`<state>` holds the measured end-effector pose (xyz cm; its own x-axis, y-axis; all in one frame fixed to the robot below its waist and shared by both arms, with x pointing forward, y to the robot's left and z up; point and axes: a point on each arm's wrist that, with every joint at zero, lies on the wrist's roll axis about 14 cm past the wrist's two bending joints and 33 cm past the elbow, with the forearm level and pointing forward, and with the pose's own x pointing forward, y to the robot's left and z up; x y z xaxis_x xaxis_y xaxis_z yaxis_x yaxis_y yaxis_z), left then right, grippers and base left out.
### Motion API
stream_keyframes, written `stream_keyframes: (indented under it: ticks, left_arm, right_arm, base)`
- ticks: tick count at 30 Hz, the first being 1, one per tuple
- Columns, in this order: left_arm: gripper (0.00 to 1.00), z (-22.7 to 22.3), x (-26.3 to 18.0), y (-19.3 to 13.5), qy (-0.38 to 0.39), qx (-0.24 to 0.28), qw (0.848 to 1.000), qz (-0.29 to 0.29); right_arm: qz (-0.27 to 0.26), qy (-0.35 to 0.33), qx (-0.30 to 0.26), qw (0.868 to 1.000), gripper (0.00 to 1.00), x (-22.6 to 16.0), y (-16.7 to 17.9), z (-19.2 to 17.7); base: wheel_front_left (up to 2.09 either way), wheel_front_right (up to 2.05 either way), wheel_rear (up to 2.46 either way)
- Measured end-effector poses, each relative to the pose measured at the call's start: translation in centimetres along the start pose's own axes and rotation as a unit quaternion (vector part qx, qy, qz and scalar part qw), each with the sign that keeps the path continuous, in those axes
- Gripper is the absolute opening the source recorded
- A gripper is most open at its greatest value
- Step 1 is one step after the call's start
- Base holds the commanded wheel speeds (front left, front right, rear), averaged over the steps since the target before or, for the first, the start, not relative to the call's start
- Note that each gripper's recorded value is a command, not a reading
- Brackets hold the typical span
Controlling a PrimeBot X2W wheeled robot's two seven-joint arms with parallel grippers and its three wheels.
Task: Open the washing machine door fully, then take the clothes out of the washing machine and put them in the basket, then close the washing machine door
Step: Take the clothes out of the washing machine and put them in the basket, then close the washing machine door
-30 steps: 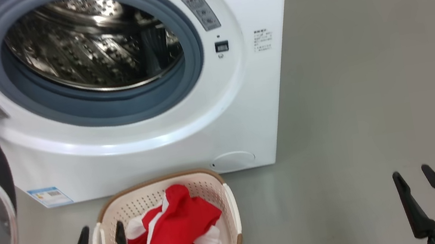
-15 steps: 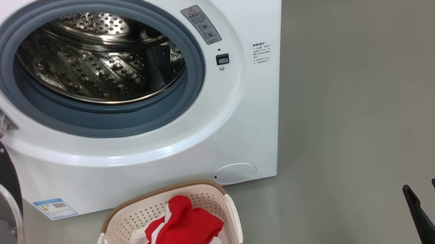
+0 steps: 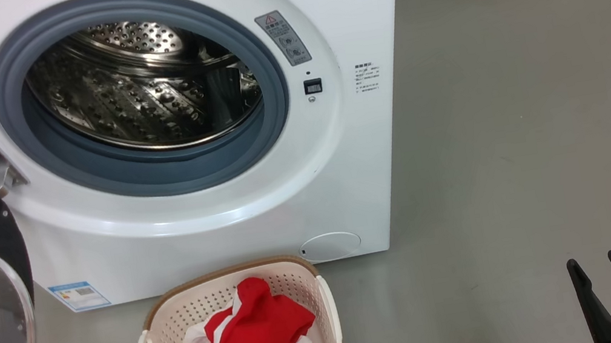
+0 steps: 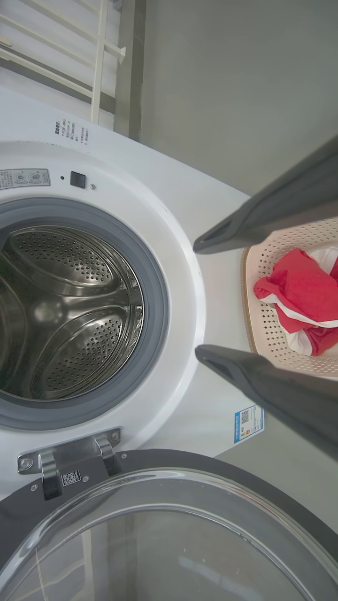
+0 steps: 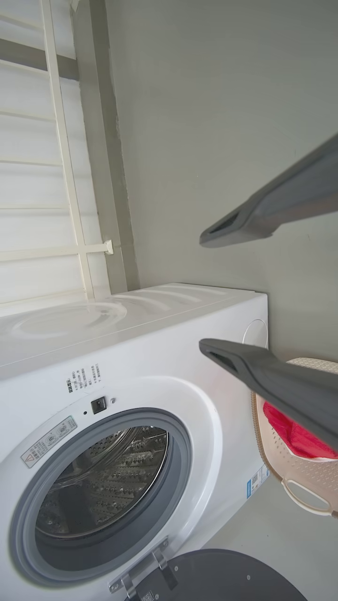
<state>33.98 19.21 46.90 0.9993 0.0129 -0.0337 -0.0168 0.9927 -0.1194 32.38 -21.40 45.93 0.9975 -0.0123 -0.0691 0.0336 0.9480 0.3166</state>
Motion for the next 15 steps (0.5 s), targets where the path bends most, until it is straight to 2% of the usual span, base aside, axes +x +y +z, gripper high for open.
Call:
stream_keyframes:
  ticks: [8, 15]
  left_arm:
    - [1.0, 0.01, -0.09, -0.02, 0.0, 0.0, 1.0, 0.0]
    - [1.0, -0.04, -0.15, 0.1, 0.001, 0.0, 1.0, 0.002]
  right_arm:
    - [0.001, 0.0, 0.001, 1.0, 1.0, 0.04, 0.11, -0.01]
    - [0.001, 0.001, 0.001, 1.0, 1.0, 0.15, 0.16, -0.06]
  base:
    - [-0.29, 0.29, 0.01]
    - [-1.27, 1.08, 0.19]
